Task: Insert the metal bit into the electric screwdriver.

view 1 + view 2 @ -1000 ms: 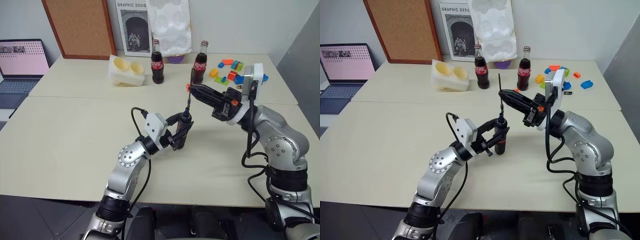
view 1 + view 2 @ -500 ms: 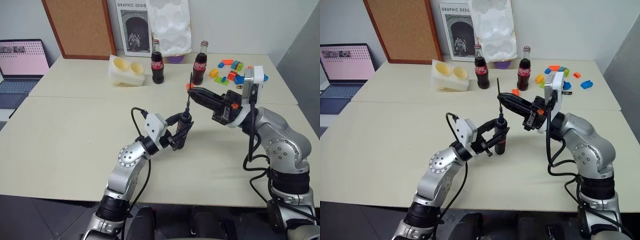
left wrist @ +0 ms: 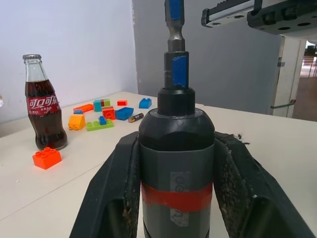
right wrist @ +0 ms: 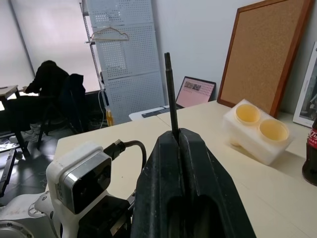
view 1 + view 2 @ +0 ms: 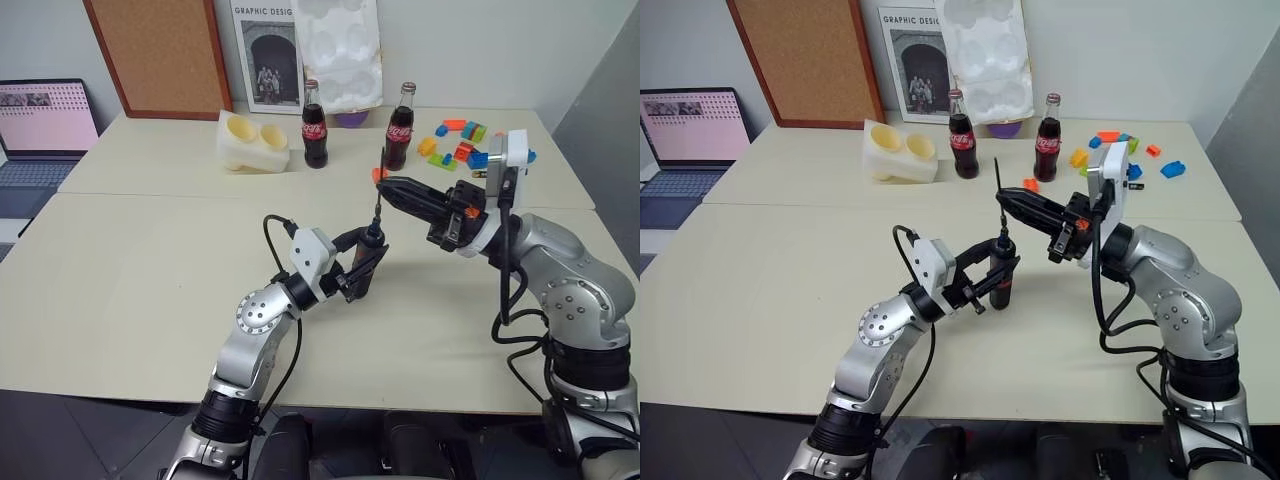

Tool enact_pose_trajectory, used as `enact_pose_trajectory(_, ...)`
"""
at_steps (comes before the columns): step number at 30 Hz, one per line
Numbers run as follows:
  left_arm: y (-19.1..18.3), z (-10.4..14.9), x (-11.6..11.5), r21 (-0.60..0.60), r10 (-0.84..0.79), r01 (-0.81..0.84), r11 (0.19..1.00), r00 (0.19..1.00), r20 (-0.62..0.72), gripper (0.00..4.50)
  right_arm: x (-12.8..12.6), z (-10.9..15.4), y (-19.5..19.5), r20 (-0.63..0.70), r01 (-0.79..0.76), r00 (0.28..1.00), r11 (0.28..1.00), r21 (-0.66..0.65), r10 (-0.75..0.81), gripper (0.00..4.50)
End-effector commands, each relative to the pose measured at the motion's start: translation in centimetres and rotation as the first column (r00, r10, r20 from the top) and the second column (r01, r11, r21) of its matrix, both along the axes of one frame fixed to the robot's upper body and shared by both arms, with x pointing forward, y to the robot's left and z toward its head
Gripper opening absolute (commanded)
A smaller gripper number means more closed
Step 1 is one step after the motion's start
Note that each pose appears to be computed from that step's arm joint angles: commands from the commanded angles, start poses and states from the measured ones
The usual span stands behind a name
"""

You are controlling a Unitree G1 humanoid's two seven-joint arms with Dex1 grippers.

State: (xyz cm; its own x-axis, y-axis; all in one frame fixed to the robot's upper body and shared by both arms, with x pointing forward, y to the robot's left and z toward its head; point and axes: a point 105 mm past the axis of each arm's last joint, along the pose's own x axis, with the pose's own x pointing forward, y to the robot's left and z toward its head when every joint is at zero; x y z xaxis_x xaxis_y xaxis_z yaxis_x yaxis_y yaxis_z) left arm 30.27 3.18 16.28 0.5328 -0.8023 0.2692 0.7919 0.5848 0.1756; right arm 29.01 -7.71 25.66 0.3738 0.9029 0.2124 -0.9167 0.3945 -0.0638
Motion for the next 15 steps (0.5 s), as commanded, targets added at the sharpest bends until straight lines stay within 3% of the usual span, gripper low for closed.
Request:
enact_pose_trajectory(1,0.04,1.24,0.14,-0.027,0.013,-0.012,1.0,0.999,0.048,1.66,-0.12,-1.96,0.14,-0.076,-0.01,0.997,0.999,-0.052,0.006,0.0)
enact_pose_trajectory(15,0.35,1.21,-0.32,-0.013,0.0,0.001,1.0,0.998,0.06,1.66,-0.46,-2.62,0.46,-0.12,-0.031,0.992,0.998,-0.062,0.024,0.0)
